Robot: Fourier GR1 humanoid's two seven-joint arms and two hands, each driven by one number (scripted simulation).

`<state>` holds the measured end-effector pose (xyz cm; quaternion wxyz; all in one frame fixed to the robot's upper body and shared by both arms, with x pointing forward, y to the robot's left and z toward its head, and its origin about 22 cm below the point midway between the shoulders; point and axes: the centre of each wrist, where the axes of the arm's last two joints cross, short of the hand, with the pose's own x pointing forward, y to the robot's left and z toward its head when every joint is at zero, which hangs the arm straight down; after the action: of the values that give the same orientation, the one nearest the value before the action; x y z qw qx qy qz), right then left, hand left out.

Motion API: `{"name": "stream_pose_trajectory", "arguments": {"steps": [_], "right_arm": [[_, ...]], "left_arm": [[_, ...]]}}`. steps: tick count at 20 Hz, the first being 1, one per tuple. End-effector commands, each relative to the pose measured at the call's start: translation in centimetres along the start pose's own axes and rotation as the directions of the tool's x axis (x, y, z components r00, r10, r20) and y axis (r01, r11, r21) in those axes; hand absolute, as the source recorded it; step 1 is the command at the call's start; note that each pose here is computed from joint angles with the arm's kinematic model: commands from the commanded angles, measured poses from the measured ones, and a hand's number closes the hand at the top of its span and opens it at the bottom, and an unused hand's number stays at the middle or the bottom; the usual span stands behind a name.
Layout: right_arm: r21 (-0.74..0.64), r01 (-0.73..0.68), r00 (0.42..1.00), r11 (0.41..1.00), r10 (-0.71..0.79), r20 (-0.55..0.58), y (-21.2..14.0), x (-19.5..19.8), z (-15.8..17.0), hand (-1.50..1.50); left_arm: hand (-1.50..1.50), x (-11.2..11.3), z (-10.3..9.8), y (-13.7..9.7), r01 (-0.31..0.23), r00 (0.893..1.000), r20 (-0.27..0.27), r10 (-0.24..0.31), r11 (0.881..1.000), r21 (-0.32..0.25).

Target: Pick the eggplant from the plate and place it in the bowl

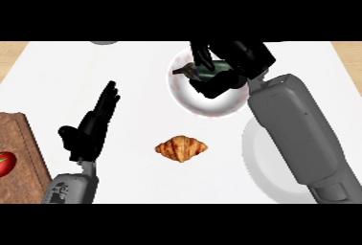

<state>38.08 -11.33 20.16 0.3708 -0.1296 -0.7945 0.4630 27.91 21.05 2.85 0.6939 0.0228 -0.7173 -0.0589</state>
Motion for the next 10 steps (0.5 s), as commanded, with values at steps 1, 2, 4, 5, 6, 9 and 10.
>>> {"name": "stream_pose_trajectory", "arguments": {"steps": [1,2,4,5,6,9,10], "right_arm": [[0.007,-0.061,0.998,0.998,0.061,-0.023,1.3,-3.8,-0.6,1.5],[0.013,-0.043,0.999,0.999,0.043,-0.016,2.0,-3.8,-1.6,1.5],[0.042,-0.074,0.996,0.996,0.076,-0.044,6.0,-5.4,-0.3,1.5],[0.027,-0.063,0.995,0.998,0.065,-0.074,3.7,-7.3,-0.9,1.5],[0.068,-0.082,0.994,0.994,0.087,-0.073,5.8,-6.6,-1.5,1.5],[0.129,0.086,0.985,0.988,-0.064,-0.162,6.2,-9.1,-0.4,1.5],[0.162,0.092,0.983,0.983,-0.063,-0.173,4.3,-10.6,0.7,1.5]], "left_arm": [[0.0,-0.4,-0.2,1.4,-0.014,1.0,-0.002,0.014,1.0,0.0],[0.0,-0.3,-0.3,0.0,-0.006,1.0,-0.001,0.006,1.0,-0.003],[0.0,1.3,-0.2,-0.8,-0.01,1.0,-0.005,0.01,1.0,0.004],[0.0,0.1,1.1,-0.3,-0.005,1.0,0.012,0.005,1.0,-0.008],[0.0,0.7,0.0,0.8,0.001,1.0,0.014,-0.001,1.0,-0.026],[0.0,1.0,-0.2,-0.1,-0.004,1.0,0.015,0.004,1.0,-0.01],[0.0,0.1,0.4,0.4,-0.002,1.0,0.012,0.002,1.0,-0.01]]}}
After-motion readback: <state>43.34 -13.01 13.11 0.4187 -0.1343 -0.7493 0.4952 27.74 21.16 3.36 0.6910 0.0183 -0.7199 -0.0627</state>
